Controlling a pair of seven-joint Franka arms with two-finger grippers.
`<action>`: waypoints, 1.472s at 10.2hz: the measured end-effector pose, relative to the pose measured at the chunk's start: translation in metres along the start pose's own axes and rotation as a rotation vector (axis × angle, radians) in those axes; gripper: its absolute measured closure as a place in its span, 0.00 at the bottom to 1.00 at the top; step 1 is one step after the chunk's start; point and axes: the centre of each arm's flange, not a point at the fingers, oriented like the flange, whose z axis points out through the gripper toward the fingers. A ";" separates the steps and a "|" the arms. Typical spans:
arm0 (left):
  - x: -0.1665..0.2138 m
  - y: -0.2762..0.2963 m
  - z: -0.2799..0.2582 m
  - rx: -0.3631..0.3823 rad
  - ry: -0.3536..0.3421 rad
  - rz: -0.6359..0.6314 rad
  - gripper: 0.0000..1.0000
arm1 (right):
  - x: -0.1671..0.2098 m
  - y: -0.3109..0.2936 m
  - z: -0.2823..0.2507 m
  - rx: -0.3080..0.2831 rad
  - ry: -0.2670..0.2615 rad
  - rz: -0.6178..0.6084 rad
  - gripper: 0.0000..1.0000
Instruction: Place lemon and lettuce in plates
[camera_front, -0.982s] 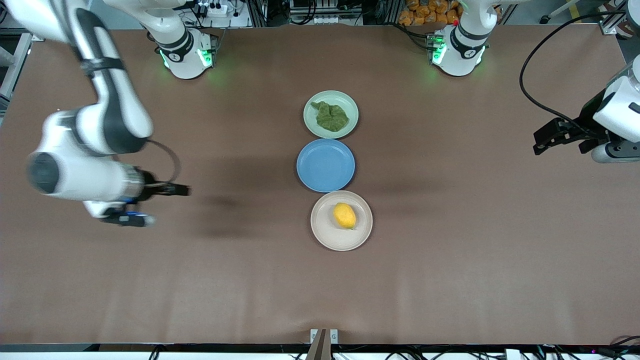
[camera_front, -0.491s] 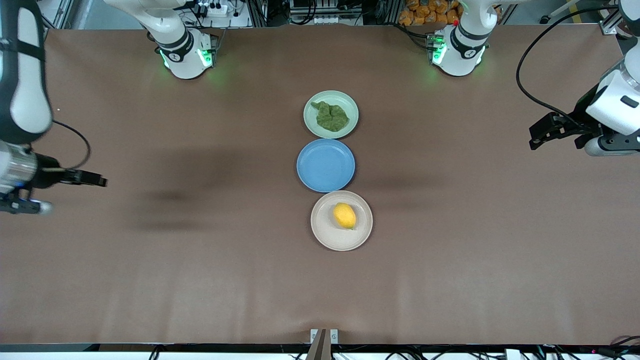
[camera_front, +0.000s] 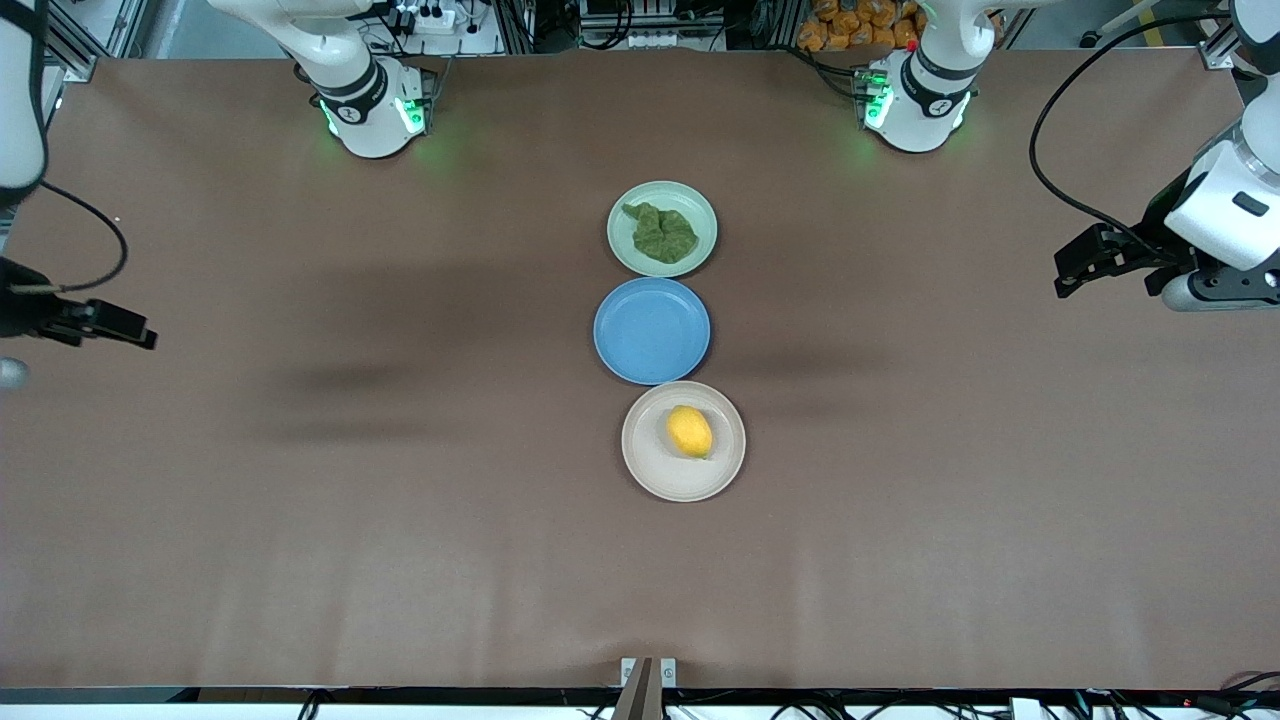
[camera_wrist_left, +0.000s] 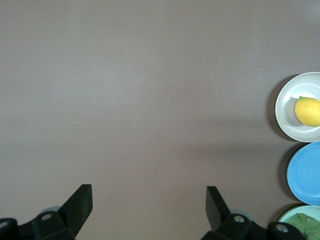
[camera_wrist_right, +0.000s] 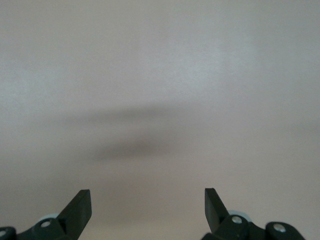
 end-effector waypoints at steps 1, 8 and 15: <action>0.000 0.001 0.000 0.000 0.000 0.001 0.00 | -0.007 -0.008 -0.016 -0.001 0.004 0.042 0.00; -0.002 0.006 -0.001 0.000 0.001 0.006 0.00 | -0.018 -0.109 -0.064 -0.086 0.082 0.134 0.00; -0.003 0.005 0.004 0.002 -0.010 0.004 0.00 | -0.030 -0.069 -0.121 -0.088 0.154 0.086 0.00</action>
